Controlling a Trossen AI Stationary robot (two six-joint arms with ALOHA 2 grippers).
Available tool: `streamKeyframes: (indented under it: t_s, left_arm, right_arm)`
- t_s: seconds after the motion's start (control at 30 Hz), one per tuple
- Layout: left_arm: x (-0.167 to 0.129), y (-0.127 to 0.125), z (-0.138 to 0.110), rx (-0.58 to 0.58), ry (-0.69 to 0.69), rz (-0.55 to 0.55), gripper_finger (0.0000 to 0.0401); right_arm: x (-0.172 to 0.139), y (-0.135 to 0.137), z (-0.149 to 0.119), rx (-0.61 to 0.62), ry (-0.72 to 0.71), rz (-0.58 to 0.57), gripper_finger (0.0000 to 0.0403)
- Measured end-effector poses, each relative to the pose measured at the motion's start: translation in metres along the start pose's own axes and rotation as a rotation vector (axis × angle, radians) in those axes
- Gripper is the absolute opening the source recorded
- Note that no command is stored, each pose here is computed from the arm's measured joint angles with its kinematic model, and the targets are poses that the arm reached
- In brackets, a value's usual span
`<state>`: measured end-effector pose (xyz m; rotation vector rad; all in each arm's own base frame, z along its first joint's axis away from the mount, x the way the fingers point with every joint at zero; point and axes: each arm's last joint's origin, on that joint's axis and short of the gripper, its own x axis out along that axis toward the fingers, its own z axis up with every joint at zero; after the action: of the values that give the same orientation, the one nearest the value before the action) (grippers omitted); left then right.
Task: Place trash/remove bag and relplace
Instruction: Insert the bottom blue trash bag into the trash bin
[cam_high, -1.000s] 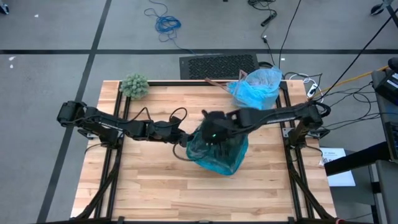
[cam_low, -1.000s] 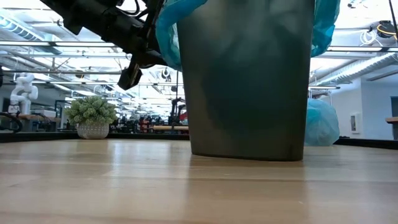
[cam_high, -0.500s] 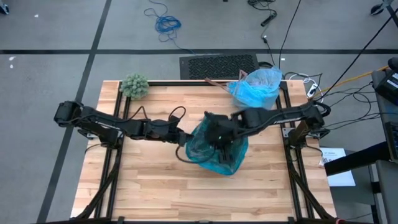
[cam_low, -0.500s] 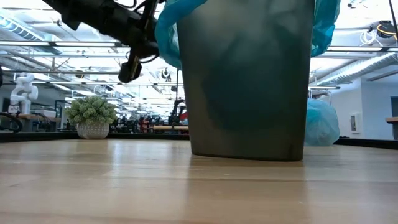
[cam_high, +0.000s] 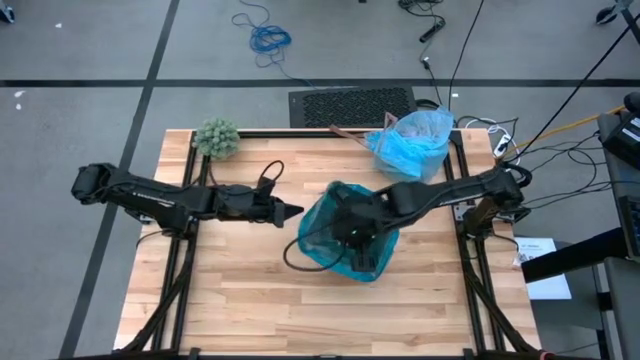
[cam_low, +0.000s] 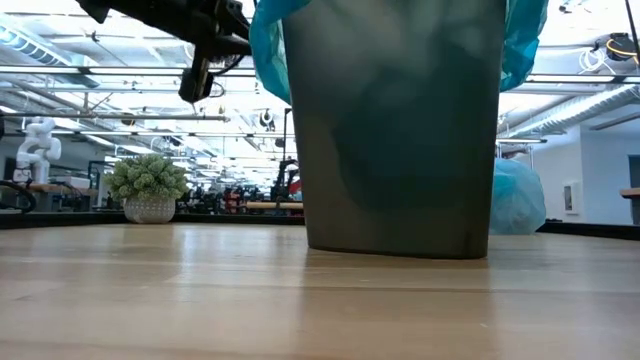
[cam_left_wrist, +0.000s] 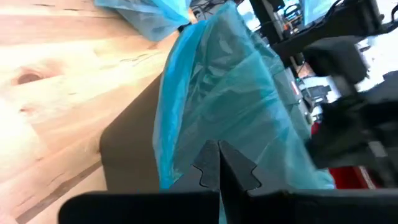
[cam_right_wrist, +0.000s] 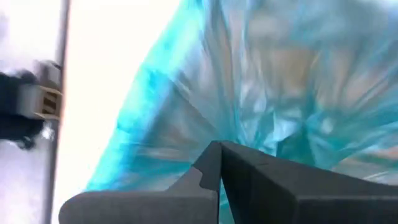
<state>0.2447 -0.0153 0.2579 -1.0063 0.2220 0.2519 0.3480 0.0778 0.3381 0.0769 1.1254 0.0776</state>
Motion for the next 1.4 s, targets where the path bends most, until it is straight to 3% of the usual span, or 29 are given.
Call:
streamKeyframes:
  t_s: [0.17,0.27,0.37,0.5,0.63,0.73,0.93,1.1,1.27,1.4]
  left_arm:
    - [0.001,-0.003,-0.003,-0.025,0.002,-0.024,0.0]
    - [0.007,-0.001,-0.014,-0.017,0.049,0.001,0.0]
    - [0.016,0.002,-0.025,-0.025,0.09,0.027,0.0]
    - [0.026,0.008,-0.037,-0.01,0.129,0.062,0.0]
    - [0.035,0.013,-0.046,-0.016,0.158,0.086,0.0]
    - [0.036,0.013,-0.05,-0.022,0.178,0.069,0.0]
    - [0.014,-0.002,-0.032,-0.008,0.086,0.001,0.0]
    - [-0.012,-0.006,-0.018,0.006,0.04,0.031,0.0]
    - [-0.032,-0.01,-0.007,0.002,-0.026,0.027,0.0]
    - [-0.042,-0.014,-0.001,0.012,-0.079,0.002,0.0]
  right_arm:
    - [-0.044,0.002,0.017,0.008,-0.136,-0.009,0.0]
    - [-0.053,0.001,0.021,0.014,-0.177,-0.036,0.0]
    - [-0.031,-0.003,0.02,0.02,-0.131,-0.058,0.0]
    - [0.022,-0.007,0.007,0.019,0.014,-0.1,0.0]
    - [0.037,-0.009,-0.002,0.044,0.05,-0.085,0.0]
    - [0.024,-0.008,0.002,0.055,0.029,-0.1,0.0]
    - [-0.046,-0.005,0.019,0.091,-0.107,-0.126,0.0]
    - [-0.067,-0.009,0.016,0.101,-0.098,-0.202,0.0]
    - [-0.016,-0.014,0.004,0.028,0.061,-0.242,0.0]
    - [0.033,-0.015,-0.009,-0.001,0.097,-0.16,0.0]
